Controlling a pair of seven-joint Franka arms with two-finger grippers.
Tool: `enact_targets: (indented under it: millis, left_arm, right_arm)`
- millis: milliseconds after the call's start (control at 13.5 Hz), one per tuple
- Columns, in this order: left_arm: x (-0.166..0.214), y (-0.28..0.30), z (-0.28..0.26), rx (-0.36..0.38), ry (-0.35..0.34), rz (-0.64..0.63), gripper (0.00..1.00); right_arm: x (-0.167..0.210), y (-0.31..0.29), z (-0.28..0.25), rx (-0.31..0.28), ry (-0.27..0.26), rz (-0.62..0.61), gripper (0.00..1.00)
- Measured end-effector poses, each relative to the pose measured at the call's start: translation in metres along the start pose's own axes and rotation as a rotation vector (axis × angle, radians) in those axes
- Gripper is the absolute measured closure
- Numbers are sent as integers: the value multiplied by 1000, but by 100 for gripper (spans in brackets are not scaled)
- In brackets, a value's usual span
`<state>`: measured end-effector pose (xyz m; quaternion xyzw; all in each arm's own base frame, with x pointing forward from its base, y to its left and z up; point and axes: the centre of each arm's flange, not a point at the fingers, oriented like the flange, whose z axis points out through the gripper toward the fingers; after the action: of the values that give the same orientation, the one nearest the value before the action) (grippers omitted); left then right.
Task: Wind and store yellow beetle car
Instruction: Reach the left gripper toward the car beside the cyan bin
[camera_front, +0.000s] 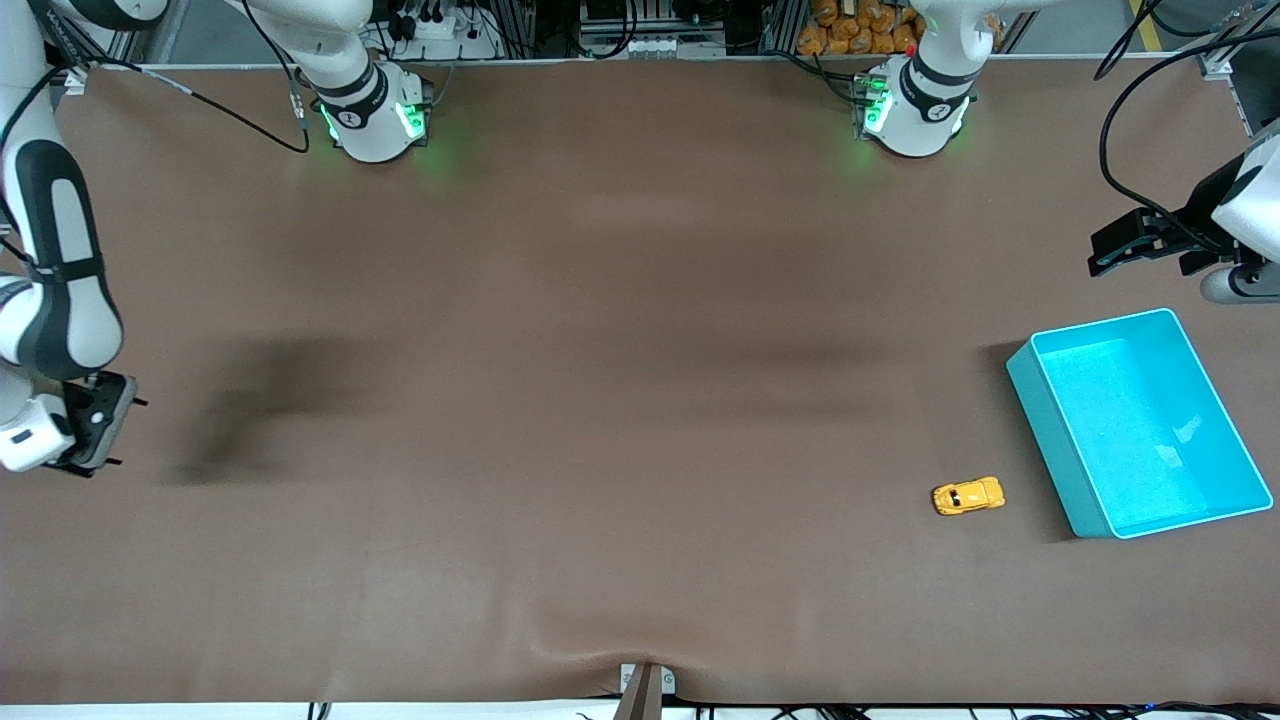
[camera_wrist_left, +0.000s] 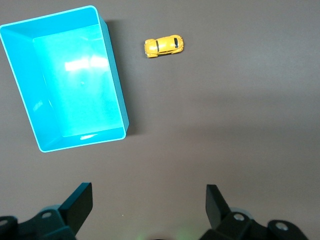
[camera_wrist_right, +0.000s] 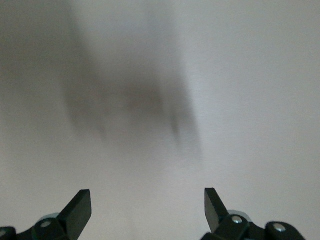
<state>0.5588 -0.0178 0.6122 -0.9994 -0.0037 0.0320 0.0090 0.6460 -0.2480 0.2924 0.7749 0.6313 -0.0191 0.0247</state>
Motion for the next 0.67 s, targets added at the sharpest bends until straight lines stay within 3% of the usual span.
enact_targets:
  millis: [372,669]
  left_arm:
    - [45,-45,54,15,7,-67,0]
    - [91,-51,124,34,-34,-56,0]
  right_arm:
    - [0,19,-36,-66,75,73,0]
    - [6,28,-79,-17,124,192,0]
